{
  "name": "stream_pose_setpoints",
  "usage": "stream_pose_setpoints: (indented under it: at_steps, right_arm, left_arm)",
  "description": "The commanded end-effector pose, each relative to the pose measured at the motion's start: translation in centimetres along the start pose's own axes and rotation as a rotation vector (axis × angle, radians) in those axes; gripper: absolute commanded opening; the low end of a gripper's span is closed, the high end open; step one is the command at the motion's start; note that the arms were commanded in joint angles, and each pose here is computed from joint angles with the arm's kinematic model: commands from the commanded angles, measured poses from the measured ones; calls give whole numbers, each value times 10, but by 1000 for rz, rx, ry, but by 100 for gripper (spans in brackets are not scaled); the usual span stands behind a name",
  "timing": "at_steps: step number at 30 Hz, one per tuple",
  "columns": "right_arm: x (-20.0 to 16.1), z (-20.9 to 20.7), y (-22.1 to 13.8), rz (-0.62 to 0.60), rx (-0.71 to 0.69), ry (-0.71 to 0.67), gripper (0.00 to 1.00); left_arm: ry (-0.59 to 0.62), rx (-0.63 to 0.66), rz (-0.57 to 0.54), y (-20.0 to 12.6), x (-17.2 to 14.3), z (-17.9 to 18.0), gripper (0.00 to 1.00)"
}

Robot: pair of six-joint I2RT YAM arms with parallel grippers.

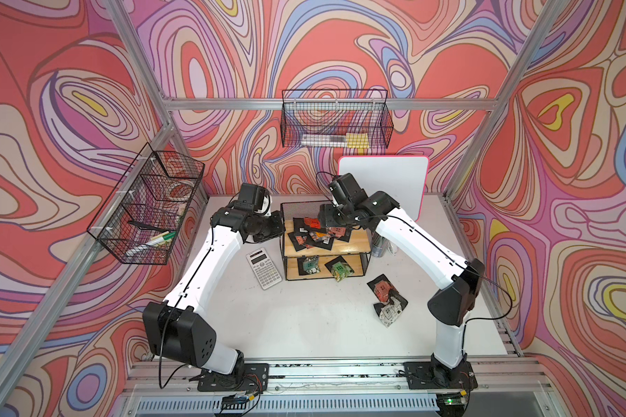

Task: Remove the tea bags from the shelf
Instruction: Pick up the tea bag from the shelf.

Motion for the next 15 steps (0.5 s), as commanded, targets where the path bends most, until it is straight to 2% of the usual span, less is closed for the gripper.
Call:
stream_pose_setpoints:
  at_steps: [1,10,15]
  right_arm:
    - [-5,9,3,25,-9,-60,69]
    - [-10,23,32,66,-8,-108,77]
    - [-13,32,35,59,-8,-162,76]
  left_arm:
    - [-16,10,-10,3,6,2,0]
    - [-17,8,-10,4,7,2,0]
    - [-16,9,-10,4,7,2,0]
Point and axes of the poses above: each gripper's point midway between its finger pads, its own y axis out along the fingers, its own z axis along the line the jaws close on, x = y × z, the point moved 4 cm from there along -y, back along the fingers, and after that the axes turned 14 degrees about y, right-handed, at the moved point
